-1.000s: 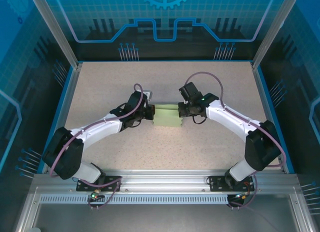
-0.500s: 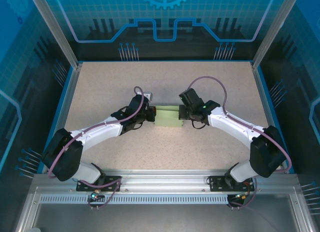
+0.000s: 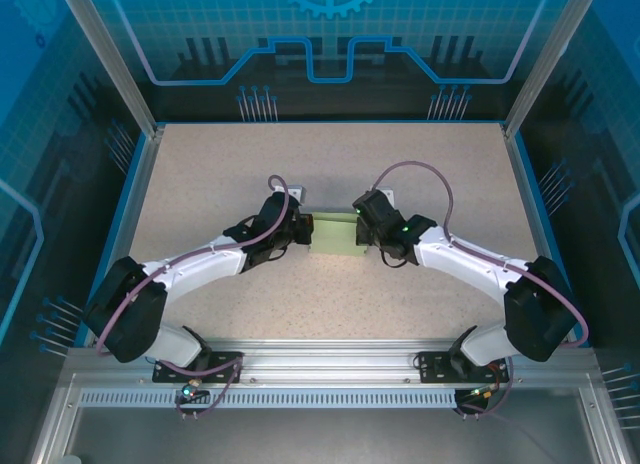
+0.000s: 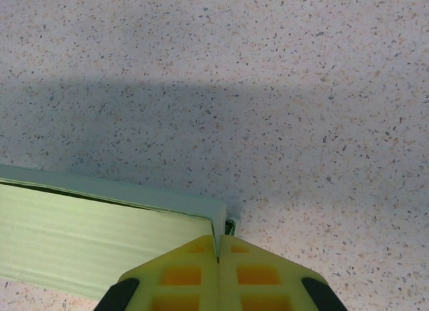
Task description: Fold the paper box
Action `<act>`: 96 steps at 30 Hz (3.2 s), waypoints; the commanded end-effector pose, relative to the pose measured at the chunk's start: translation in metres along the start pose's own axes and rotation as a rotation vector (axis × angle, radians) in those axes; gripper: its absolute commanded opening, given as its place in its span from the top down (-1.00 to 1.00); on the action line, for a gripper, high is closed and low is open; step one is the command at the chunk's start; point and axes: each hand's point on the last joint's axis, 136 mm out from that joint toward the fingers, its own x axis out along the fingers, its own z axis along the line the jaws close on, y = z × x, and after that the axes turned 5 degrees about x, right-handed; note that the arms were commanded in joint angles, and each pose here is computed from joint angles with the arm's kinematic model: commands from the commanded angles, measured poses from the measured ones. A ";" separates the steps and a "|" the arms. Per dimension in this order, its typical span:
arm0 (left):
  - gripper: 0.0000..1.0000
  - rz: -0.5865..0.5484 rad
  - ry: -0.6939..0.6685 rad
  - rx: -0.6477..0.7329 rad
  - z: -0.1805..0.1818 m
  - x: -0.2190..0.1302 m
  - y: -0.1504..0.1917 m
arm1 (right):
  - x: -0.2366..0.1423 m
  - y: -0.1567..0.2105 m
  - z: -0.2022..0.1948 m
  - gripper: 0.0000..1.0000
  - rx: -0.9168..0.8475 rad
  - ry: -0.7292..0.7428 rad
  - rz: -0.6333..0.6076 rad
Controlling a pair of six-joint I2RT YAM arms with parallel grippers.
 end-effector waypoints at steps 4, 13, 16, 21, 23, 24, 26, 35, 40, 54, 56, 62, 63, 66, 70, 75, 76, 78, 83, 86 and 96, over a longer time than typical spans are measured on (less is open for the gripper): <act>1.00 -0.021 -0.116 0.061 0.023 -0.011 0.001 | 0.003 0.011 -0.011 0.96 -0.070 0.052 0.006; 1.00 -0.011 -0.137 0.078 0.029 -0.007 0.006 | 0.012 0.023 -0.018 0.98 -0.102 0.075 0.023; 1.00 -0.006 -0.138 0.089 0.030 -0.004 0.009 | 0.014 0.027 -0.018 0.98 -0.109 0.077 0.029; 1.00 0.008 -0.133 0.081 0.032 0.001 0.020 | 0.017 0.035 -0.016 0.98 -0.126 0.077 0.022; 1.00 0.015 -0.127 0.073 0.032 0.004 0.031 | 0.019 0.041 -0.017 0.98 -0.139 0.084 0.022; 1.00 0.022 -0.123 0.069 0.031 0.006 0.037 | 0.020 0.043 -0.016 0.97 -0.152 0.083 0.015; 1.00 0.028 -0.122 0.067 0.030 0.009 0.047 | 0.021 0.046 -0.014 0.97 -0.172 0.083 -0.002; 1.00 0.021 -0.141 0.069 0.036 0.010 0.066 | 0.024 0.064 -0.021 1.00 -0.238 0.122 -0.079; 0.93 0.005 -0.129 0.078 0.032 0.006 0.060 | 0.024 0.071 -0.022 1.00 -0.259 0.140 -0.105; 0.22 -0.031 -0.096 0.078 0.024 -0.016 0.043 | 0.021 0.069 -0.027 1.00 -0.254 0.215 -0.105; 0.12 -0.040 -0.081 0.079 0.021 -0.021 0.040 | 0.020 0.069 -0.027 1.00 -0.256 0.220 -0.105; -0.14 -0.087 -0.014 0.064 0.010 -0.040 0.022 | 0.019 0.068 -0.026 1.00 -0.258 0.223 -0.109; -0.18 -0.093 0.001 0.059 0.007 -0.043 0.017 | 0.018 0.067 -0.026 1.00 -0.257 0.225 -0.112; -0.25 -0.111 0.046 0.019 0.004 -0.047 0.003 | 0.018 0.066 -0.026 1.00 -0.260 0.225 -0.115; -0.27 -0.116 0.084 -0.049 0.007 -0.044 -0.015 | 0.017 0.064 -0.024 1.00 -0.261 0.222 -0.120; -0.31 -0.107 0.128 -0.123 0.009 -0.030 -0.030 | 0.016 0.064 -0.023 1.00 -0.267 0.223 -0.123; -0.31 -0.102 0.134 -0.131 0.009 -0.026 -0.031 | 0.015 0.064 -0.022 1.00 -0.267 0.220 -0.122; -0.32 -0.088 0.145 -0.137 0.008 -0.020 -0.033 | 0.015 0.064 -0.022 1.00 -0.266 0.221 -0.124; -0.32 -0.039 0.162 -0.137 0.003 -0.005 -0.029 | 0.015 0.063 -0.022 1.00 -0.264 0.222 -0.126; -0.27 0.002 0.167 -0.141 0.003 0.002 -0.019 | 0.015 0.063 -0.022 1.00 -0.265 0.223 -0.125; -0.13 0.118 0.155 -0.191 0.017 0.012 0.041 | 0.012 0.061 -0.023 0.96 -0.259 0.233 -0.127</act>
